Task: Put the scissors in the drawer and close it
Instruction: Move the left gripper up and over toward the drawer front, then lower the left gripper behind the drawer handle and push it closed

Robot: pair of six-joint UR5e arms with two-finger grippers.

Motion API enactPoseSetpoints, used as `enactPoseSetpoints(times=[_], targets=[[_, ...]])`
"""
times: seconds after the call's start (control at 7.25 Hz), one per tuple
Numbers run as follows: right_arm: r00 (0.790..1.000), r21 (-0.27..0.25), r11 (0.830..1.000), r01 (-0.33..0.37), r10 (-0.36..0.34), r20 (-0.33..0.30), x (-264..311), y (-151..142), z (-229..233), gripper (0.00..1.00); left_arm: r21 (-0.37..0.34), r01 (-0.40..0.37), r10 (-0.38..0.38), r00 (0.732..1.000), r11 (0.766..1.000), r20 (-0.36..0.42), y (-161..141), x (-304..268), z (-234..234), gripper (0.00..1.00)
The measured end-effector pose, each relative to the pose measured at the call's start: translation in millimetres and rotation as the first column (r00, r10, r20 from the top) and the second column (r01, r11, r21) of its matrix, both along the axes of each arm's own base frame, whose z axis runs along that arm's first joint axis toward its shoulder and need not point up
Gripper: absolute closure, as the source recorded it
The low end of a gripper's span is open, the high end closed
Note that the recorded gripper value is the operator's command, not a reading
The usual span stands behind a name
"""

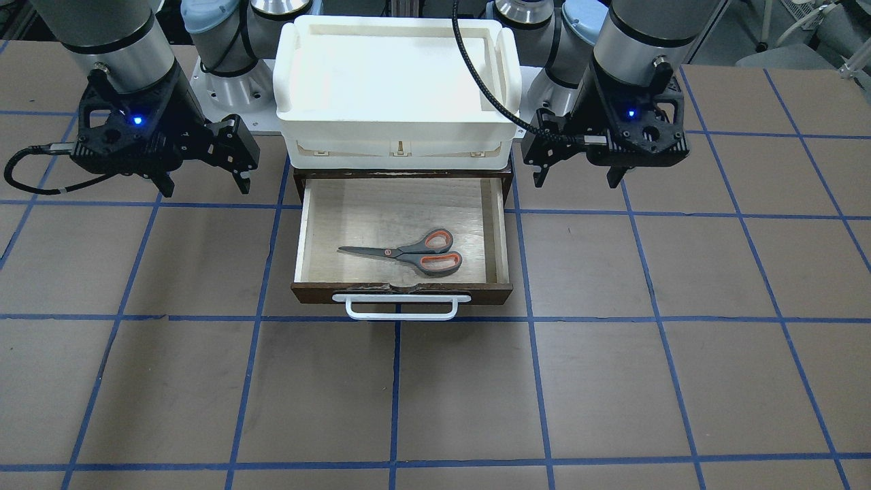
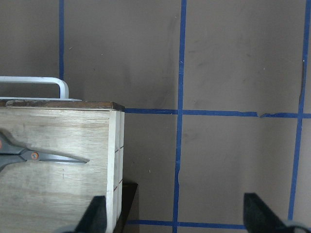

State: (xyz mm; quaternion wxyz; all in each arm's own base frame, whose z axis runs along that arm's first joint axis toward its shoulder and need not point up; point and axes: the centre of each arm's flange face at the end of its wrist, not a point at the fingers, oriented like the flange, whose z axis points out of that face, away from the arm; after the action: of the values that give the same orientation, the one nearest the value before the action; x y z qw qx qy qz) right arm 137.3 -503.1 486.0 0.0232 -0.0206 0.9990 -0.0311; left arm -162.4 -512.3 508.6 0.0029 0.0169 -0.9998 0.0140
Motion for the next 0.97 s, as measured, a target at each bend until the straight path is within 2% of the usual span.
enactPoseSetpoints(times=[0.28,0.55,0.69,0.97], targets=[[1.000,0.001,1.000,-0.005,0.005,0.002,1.0,0.0,-0.3,0.00,-0.036,-0.020,0.020,1.000,0.999,-0.018,-25.3,-14.2,-19.8,0.00],[1.000,0.000,1.000,-0.006,0.006,0.007,1.6,-0.1,-0.3,0.00,-0.085,0.010,-0.013,1.000,0.996,-0.027,-70.2,-45.0,-64.7,0.00],[1.000,0.000,1.000,-0.007,0.007,0.009,1.9,-0.1,-0.6,0.00,-0.095,0.019,-0.022,0.999,0.995,-0.027,-89.9,-60.9,-82.8,0.00],[1.000,0.001,1.000,-0.007,0.007,0.011,2.1,-0.1,-0.8,0.00,-0.071,0.007,-0.009,0.999,0.997,-0.032,-118.5,-92.1,-120.2,0.00]])
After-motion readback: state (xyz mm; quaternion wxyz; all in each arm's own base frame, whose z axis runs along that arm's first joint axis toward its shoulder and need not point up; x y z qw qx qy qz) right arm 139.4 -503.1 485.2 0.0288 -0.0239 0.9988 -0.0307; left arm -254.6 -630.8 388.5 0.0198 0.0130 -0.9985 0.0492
